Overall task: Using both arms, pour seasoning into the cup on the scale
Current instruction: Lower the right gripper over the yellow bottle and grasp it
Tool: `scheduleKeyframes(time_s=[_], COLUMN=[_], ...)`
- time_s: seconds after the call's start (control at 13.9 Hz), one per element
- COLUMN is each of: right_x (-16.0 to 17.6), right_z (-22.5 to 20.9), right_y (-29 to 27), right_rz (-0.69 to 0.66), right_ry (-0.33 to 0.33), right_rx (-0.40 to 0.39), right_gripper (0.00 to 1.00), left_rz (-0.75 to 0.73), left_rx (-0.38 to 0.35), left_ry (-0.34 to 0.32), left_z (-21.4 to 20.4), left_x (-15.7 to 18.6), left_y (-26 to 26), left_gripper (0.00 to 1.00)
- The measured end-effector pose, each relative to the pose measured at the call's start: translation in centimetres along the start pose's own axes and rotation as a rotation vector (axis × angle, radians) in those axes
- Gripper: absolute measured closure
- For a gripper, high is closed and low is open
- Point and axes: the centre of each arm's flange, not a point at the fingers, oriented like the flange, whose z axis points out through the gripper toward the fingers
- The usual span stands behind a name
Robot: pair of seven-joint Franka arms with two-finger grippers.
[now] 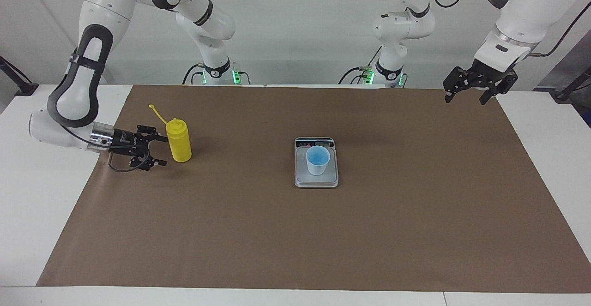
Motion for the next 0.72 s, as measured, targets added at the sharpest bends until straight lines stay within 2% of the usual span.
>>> scheduleKeyframes(time_s=[0.72], right_x=[-0.01], right_z=[0.78], right_y=[0.82], right_rz=[0.015], right_ry=[-0.018], right_rx=[0.003], right_gripper=[0.00], left_rz=[0.000], left_rx=[0.000], left_ry=[-0.007], left_z=[0.54], left_x=[0.01], left_y=[-0.01], left_gripper=[0.00])
